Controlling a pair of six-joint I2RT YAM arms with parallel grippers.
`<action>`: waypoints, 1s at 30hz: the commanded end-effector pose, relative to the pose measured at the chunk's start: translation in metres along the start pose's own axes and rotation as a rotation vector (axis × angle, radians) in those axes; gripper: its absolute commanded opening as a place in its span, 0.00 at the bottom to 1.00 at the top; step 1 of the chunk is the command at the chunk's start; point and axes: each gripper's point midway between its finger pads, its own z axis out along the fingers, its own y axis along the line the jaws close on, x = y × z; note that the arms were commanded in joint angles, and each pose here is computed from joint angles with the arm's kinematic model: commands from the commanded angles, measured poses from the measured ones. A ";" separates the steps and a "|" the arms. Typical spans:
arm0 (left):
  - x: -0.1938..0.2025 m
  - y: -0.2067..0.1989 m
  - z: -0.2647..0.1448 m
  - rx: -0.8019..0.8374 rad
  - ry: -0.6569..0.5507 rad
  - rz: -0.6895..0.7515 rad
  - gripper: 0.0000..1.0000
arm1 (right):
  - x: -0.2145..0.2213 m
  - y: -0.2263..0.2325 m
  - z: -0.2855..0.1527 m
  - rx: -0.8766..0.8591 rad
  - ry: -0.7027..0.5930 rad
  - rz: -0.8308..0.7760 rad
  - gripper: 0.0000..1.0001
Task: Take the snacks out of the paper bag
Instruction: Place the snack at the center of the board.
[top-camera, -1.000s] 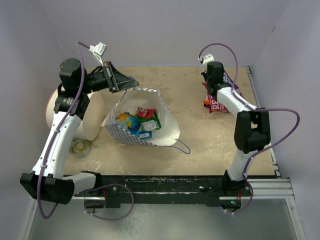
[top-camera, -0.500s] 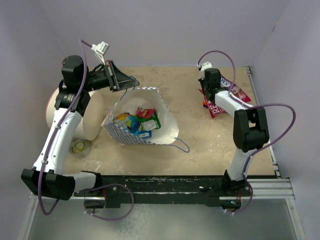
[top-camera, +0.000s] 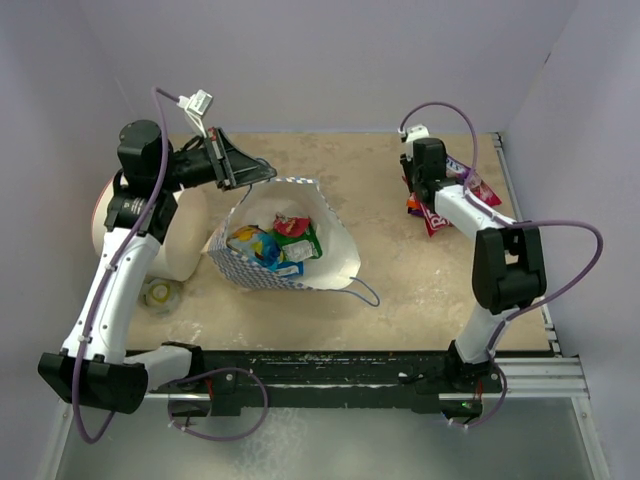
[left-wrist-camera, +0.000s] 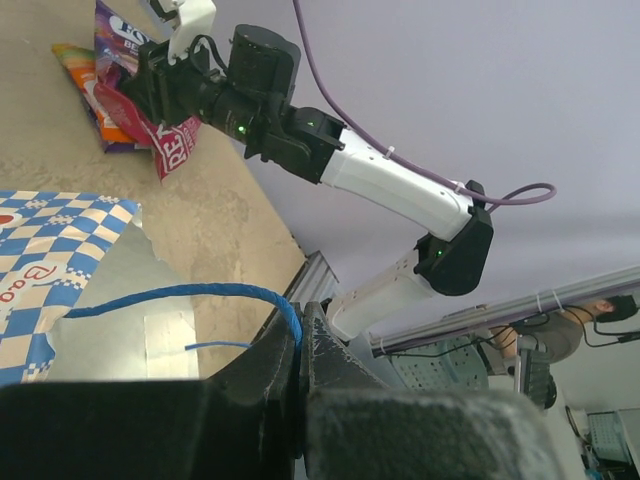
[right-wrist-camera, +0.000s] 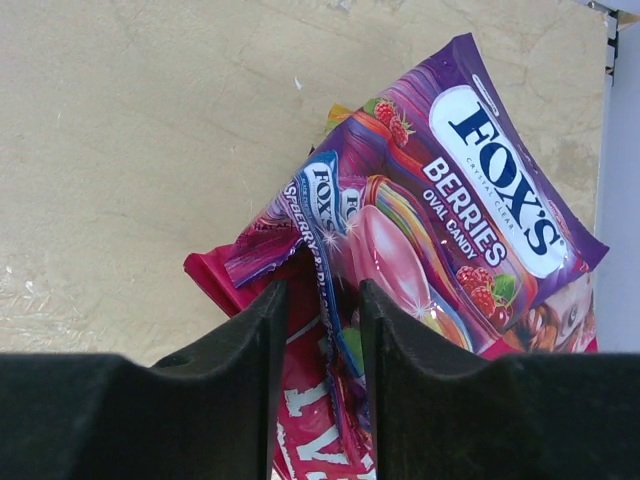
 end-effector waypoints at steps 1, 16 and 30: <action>0.000 -0.022 -0.007 0.044 -0.034 0.040 0.00 | -0.020 -0.012 -0.019 0.021 -0.039 0.017 0.39; 0.002 -0.022 -0.008 0.046 -0.048 0.044 0.00 | -0.070 -0.006 -0.083 -0.119 -0.195 0.086 0.67; -0.018 -0.020 0.002 0.048 -0.065 0.082 0.00 | -0.013 0.171 -0.134 -0.698 -0.064 -0.041 0.71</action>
